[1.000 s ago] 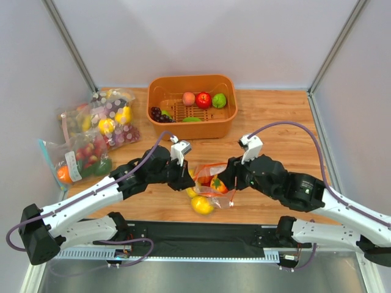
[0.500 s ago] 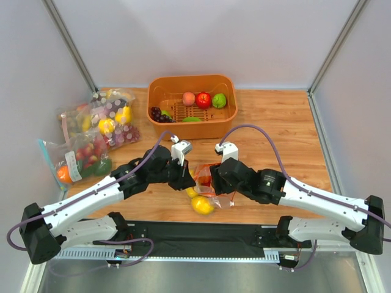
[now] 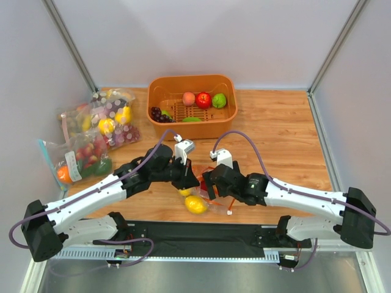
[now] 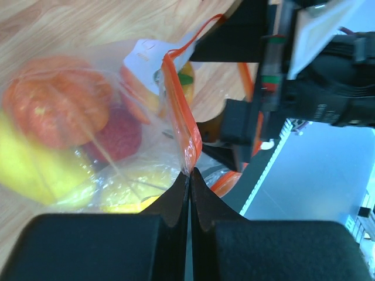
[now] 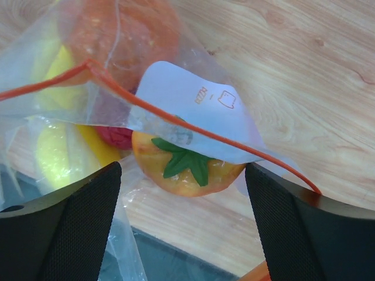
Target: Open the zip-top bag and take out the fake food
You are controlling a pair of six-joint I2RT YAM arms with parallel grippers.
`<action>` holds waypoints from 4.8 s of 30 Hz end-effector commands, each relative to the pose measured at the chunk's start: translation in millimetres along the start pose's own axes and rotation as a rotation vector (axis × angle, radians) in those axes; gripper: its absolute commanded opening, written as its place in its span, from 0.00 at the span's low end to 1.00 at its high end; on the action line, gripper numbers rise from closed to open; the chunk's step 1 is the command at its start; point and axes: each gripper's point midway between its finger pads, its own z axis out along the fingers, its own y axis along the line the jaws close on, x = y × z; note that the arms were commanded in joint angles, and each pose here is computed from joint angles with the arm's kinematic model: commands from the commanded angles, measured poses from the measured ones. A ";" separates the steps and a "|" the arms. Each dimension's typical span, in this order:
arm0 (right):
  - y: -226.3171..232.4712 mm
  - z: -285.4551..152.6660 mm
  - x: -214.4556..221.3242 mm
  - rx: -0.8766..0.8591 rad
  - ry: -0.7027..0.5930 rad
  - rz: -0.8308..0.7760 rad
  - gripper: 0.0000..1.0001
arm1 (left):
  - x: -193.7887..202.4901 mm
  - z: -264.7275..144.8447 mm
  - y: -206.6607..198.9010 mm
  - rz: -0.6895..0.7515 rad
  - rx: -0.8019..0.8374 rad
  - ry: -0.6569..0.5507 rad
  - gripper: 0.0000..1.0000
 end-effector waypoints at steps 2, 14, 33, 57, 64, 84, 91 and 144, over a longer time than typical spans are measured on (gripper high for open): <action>4.4 17.9 -13.8 -0.015 -0.099 0.052 0.88 | -23.5 -1.7 -23.1 0.013 0.093 -0.065 0.00; 22.9 37.2 -27.5 -0.117 -0.245 0.144 0.88 | -16.7 12.8 -29.4 -0.014 0.166 -0.039 0.00; -3.6 9.5 -27.7 -0.094 -0.311 0.176 0.44 | -14.6 13.1 -10.6 -0.028 0.060 -0.043 0.00; -16.5 -107.0 -91.2 -0.204 -0.440 0.156 0.38 | -6.8 1.5 37.6 -0.160 -0.071 -0.063 0.00; -15.8 -92.7 -160.7 -0.202 -0.485 0.150 0.37 | 0.9 -5.1 35.5 -0.152 -0.056 -0.064 0.00; -86.9 52.1 -323.2 -0.060 -0.378 0.131 0.79 | 8.0 -21.1 27.4 -0.148 -0.020 -0.087 0.00; -93.4 63.7 -331.0 -0.039 -0.328 0.112 1.00 | 9.0 -29.3 26.9 -0.138 -0.027 -0.102 0.00; 95.1 5.6 -26.3 -0.240 -0.025 0.067 0.51 | -8.1 -71.4 10.8 -0.041 -0.023 -0.215 0.38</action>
